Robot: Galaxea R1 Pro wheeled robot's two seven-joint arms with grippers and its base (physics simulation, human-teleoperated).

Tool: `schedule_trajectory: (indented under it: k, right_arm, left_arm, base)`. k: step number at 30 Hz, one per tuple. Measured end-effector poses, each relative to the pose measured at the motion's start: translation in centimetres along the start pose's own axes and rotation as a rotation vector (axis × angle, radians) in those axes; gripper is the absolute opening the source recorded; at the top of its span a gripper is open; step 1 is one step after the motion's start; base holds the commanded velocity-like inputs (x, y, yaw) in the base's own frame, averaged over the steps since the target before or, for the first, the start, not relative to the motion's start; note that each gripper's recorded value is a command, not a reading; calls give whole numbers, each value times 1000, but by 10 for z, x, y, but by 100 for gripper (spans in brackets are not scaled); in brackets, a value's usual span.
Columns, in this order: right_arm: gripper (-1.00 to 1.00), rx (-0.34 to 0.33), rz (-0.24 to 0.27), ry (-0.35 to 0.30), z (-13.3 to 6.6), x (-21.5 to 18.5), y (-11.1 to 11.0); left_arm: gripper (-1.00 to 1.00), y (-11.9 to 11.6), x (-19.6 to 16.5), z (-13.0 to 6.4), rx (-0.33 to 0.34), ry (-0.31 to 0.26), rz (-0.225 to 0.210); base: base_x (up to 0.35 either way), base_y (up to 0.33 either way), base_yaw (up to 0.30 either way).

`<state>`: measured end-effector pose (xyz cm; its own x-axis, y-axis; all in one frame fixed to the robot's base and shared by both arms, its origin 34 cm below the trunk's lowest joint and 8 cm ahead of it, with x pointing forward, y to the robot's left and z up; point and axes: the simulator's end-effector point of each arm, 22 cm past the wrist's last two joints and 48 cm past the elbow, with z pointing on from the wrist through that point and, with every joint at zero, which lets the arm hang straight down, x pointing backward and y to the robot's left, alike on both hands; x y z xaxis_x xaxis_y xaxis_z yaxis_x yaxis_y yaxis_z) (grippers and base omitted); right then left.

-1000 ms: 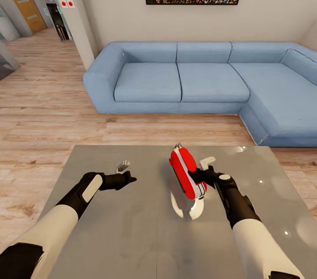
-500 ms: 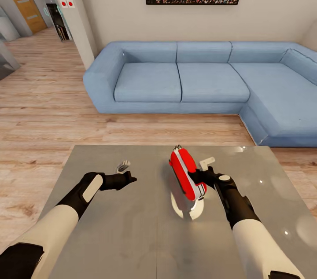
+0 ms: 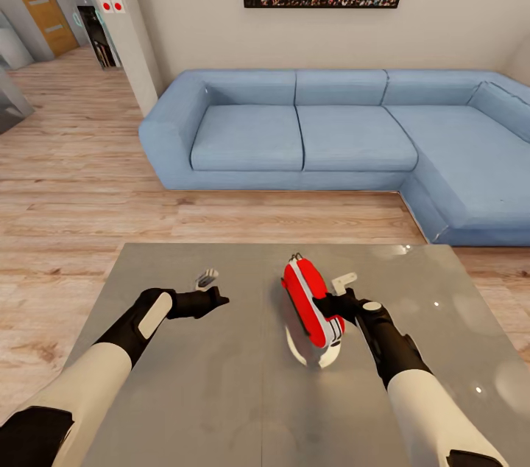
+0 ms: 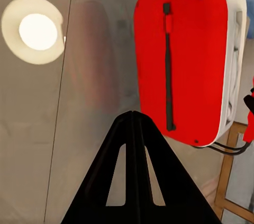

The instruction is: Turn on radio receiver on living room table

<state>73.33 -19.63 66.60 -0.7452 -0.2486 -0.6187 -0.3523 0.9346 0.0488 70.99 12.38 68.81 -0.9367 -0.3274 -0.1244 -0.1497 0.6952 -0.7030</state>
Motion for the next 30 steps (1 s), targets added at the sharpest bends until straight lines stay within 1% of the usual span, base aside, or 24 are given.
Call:
schedule_trajectory:
  k: [30]
  right_arm:
    - [-100,6,-4,0,0,1,-3]
  left_arm:
    - [-100,0,0,0,0,0,1]
  base:
    - [0,0,0]
